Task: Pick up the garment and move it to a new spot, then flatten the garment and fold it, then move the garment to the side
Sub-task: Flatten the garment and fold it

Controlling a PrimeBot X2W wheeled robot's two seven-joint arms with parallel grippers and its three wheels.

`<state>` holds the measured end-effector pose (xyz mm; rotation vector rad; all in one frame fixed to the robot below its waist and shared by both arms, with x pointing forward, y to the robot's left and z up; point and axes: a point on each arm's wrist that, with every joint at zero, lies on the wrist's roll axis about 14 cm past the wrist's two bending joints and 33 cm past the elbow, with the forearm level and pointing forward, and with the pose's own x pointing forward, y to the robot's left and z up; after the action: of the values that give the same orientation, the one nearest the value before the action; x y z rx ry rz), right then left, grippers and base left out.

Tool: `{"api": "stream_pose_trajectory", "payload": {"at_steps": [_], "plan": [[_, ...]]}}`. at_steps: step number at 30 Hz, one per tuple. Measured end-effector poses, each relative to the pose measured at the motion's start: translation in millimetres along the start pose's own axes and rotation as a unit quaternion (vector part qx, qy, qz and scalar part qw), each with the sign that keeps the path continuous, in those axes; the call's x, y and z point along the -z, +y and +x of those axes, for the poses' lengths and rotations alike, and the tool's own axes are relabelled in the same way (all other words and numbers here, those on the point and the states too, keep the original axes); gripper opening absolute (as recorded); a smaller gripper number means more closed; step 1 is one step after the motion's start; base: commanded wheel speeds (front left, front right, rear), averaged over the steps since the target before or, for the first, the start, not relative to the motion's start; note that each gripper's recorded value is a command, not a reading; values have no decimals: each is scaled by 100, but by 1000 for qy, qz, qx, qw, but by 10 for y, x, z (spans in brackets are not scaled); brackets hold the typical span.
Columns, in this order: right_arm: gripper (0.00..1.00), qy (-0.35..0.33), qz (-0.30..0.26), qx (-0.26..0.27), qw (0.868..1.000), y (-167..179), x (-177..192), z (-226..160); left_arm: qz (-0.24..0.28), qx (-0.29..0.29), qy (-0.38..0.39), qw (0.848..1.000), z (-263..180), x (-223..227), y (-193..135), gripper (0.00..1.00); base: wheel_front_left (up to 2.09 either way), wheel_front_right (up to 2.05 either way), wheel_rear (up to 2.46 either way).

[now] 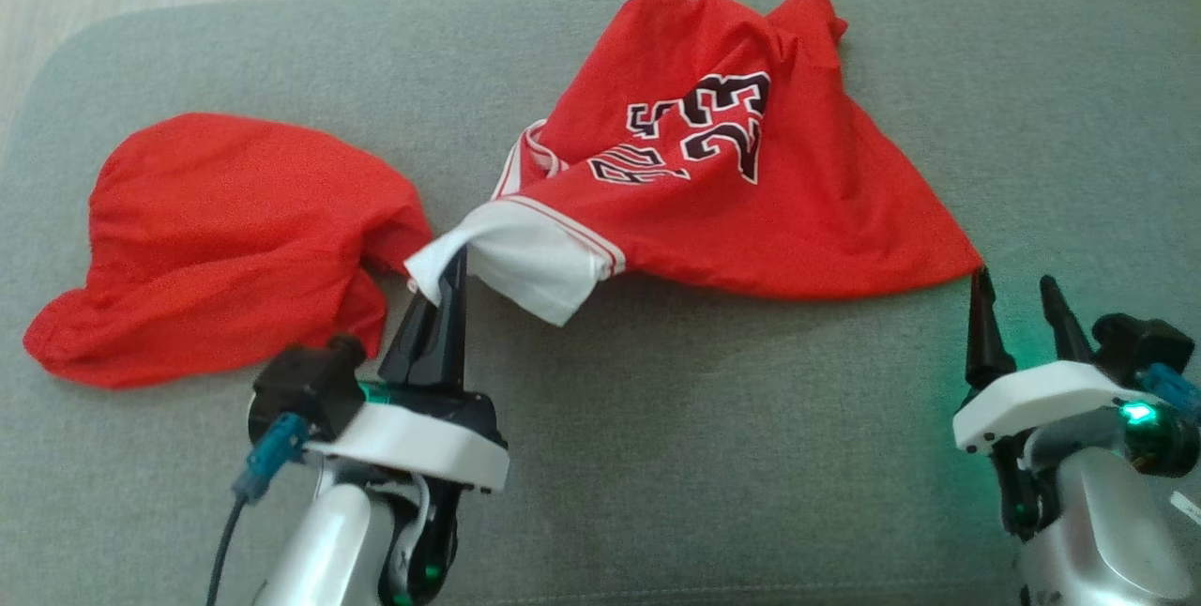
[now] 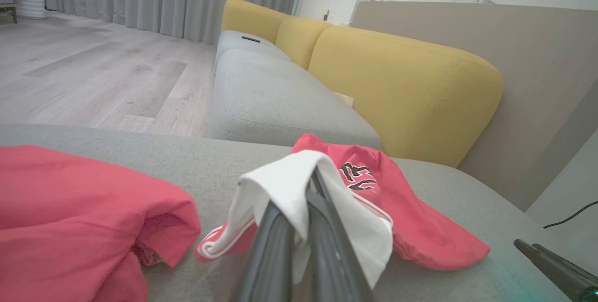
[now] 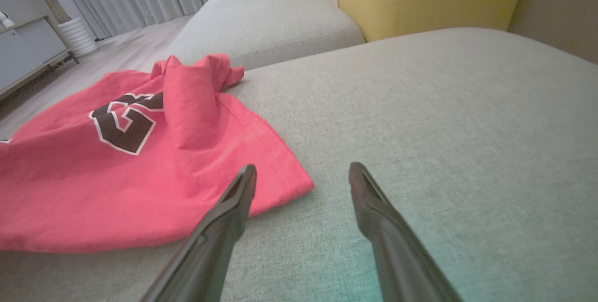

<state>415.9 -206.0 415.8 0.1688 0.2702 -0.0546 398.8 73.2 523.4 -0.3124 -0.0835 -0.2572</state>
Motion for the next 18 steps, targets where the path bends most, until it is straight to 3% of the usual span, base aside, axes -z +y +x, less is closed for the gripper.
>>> {"api": "stream_pose_trajectory", "payload": {"at_steps": [7, 18], "plan": [[100, 46, 18, -7, 999, 93, 253, 94, 2, -8, 12, 1000, -76, 78, 47, 0, 0, 0, 0], [100, 81, 49, -12, 995, 268, 363, 459, 4, -18, 26, 999, -64, 181, 129, 0, 0, 0, 0]]}}
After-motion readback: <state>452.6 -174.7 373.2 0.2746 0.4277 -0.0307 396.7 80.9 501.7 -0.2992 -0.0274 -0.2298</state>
